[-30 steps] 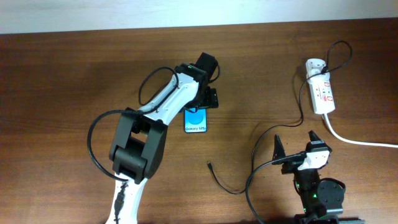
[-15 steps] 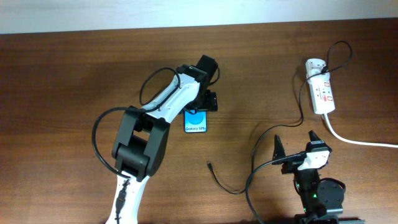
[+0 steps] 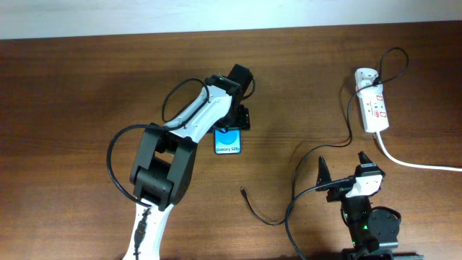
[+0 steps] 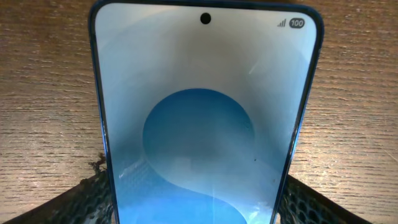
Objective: Plug charger to phone and switch on socket
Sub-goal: 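Lower the left gripper and close it on the phone's top edge, then lift the phone upright with the left gripper, bottom edge down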
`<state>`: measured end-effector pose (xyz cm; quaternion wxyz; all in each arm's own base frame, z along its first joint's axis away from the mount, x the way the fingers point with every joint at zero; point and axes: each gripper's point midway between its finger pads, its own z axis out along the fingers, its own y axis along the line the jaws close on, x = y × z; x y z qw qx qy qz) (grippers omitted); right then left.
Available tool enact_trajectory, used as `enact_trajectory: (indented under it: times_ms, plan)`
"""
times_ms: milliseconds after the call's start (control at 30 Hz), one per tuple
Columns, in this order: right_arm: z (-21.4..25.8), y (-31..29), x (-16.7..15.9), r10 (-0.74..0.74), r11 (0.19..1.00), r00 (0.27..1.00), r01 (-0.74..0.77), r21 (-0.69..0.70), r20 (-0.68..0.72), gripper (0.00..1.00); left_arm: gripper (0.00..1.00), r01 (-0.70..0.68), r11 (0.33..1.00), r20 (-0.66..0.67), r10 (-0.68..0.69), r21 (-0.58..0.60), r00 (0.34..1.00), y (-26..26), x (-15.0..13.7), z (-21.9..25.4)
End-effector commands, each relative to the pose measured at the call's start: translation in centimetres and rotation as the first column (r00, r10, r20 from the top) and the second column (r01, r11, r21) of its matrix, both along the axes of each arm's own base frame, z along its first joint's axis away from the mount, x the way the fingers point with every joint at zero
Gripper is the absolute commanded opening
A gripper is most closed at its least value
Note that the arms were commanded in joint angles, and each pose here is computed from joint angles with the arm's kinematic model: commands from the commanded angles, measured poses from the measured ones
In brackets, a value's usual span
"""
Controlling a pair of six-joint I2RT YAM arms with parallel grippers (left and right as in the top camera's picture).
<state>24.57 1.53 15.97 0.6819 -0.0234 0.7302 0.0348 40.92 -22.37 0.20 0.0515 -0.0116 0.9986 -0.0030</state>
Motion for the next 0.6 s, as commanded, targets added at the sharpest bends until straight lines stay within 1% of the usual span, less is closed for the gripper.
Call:
enact_trajectory:
  times_ms: [0,33,200,233,267,300,367,567]
  plan:
    - [-0.26,0.13,-0.02,0.005,1.0,1.0,-0.005,-0.007,-0.004,0.98,0.92,0.01,0.999,-0.043,-0.009,0.033,0.999,0.61,-0.53,-1.81]
    - [-0.26,0.13,-0.02,0.005,1.0,1.0,-0.005,-0.007,-0.004,0.98,0.99,0.009,0.999,-0.038,-0.008,0.046,0.999,0.85,-0.46,-1.8]
    - [-0.26,0.13,-0.02,0.005,1.0,1.0,-0.005,-0.007,-0.004,0.98,0.99,0.01,0.998,-0.044,-0.008,0.058,0.999,1.09,-0.63,-1.8]
    - [-0.26,0.13,-0.02,0.005,1.0,1.0,-0.005,-0.007,-0.004,0.98,0.9,0.01,0.998,-0.047,-0.007,0.059,0.999,1.13,-0.69,-1.8]
    - [-0.26,0.13,-0.02,0.005,1.0,1.0,-0.005,-0.007,-0.004,0.98,0.86,0.01,0.998,-0.048,-0.007,0.06,0.999,1.15,-0.73,-1.8]
    - [-0.27,0.13,-0.03,0.005,1.0,1.0,-0.005,-0.007,-0.005,0.98,0.85,0.01,0.998,-0.049,-0.007,0.061,0.999,1.16,-0.74,-1.8]
    - [-0.26,0.13,-0.02,0.005,1.0,1.0,-0.005,-0.007,-0.004,0.98,0.83,0.01,0.998,-0.049,-0.007,0.061,0.999,1.16,-0.74,-1.8]
    - [-0.37,0.13,0.0,0.005,1.0,1.0,-0.005,-0.007,-0.009,0.98,0.84,0.01,0.998,-0.049,-0.007,0.06,0.999,1.14,-0.7,-1.04]
